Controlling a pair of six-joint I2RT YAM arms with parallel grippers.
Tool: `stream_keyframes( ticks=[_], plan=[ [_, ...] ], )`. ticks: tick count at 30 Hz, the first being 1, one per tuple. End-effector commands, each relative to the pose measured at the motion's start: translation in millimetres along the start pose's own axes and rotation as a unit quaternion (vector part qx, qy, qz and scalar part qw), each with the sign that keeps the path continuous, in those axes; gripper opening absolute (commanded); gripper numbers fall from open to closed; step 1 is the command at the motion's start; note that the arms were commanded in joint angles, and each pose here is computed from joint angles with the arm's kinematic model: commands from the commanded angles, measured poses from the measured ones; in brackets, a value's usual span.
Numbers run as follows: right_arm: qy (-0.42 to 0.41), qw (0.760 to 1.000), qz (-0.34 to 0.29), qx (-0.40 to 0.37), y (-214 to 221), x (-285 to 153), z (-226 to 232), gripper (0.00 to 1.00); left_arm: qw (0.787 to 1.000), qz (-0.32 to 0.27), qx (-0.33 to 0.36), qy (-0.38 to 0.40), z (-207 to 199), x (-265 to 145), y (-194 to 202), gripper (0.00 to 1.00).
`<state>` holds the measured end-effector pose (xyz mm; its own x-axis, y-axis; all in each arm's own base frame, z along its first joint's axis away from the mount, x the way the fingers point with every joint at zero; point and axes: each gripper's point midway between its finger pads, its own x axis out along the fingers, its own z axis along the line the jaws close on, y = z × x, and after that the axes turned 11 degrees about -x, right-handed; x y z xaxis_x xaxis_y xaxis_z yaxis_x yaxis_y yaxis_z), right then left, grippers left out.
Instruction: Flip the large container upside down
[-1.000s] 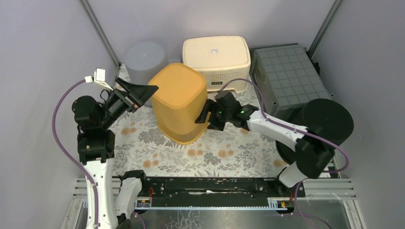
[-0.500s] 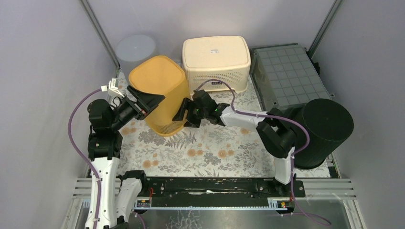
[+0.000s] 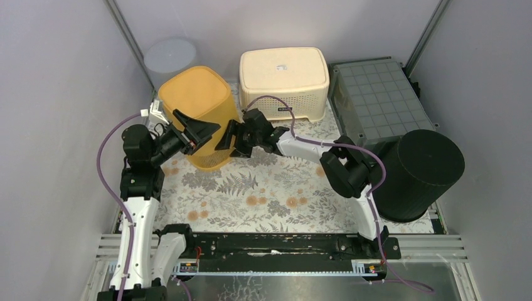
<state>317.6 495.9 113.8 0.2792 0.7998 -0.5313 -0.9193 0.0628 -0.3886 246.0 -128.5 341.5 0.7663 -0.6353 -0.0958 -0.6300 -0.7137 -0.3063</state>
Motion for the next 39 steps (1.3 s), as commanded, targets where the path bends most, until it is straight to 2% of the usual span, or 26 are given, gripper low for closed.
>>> stream_keyframes(
  ticks=[1, 8, 12, 18, 22, 27, 31, 39],
  plan=[
    [-0.024, 0.999, -0.022, -0.02, -37, -16, 5, 0.8, 0.999, 0.012, 0.029, 0.023, -10, 4, -2, 1.0],
    [0.019, 0.994, -0.065, -0.082, -80, -100, 1, 0.83, 0.999, 0.007, 0.034, -0.002, -4, 8, -9, 1.0],
    [0.087, 0.986, -0.089, -0.115, -93, -154, -13, 0.84, 1.0, 0.003, 0.029, -0.007, 6, 11, -10, 1.0],
    [0.264, 0.945, -0.132, -0.138, -86, -258, -63, 0.87, 0.999, 0.011, 0.015, -0.033, 33, 21, -9, 1.0],
    [0.303, 0.933, -0.156, -0.119, -77, -308, -89, 0.88, 0.999, 0.02, 0.011, -0.041, 42, 30, -4, 1.0],
    [0.357, 0.906, -0.198, -0.114, -75, -364, -105, 0.89, 0.999, 0.04, 0.018, -0.03, 26, 38, 14, 1.0],
    [0.387, 0.892, -0.21, -0.105, -66, -387, -121, 0.93, 0.997, 0.062, 0.026, -0.022, 12, 48, 39, 1.0],
    [0.383, 0.898, -0.201, -0.078, -56, -384, -147, 0.92, 0.991, 0.123, 0.037, -0.043, 16, 79, 97, 1.0]
  ],
)
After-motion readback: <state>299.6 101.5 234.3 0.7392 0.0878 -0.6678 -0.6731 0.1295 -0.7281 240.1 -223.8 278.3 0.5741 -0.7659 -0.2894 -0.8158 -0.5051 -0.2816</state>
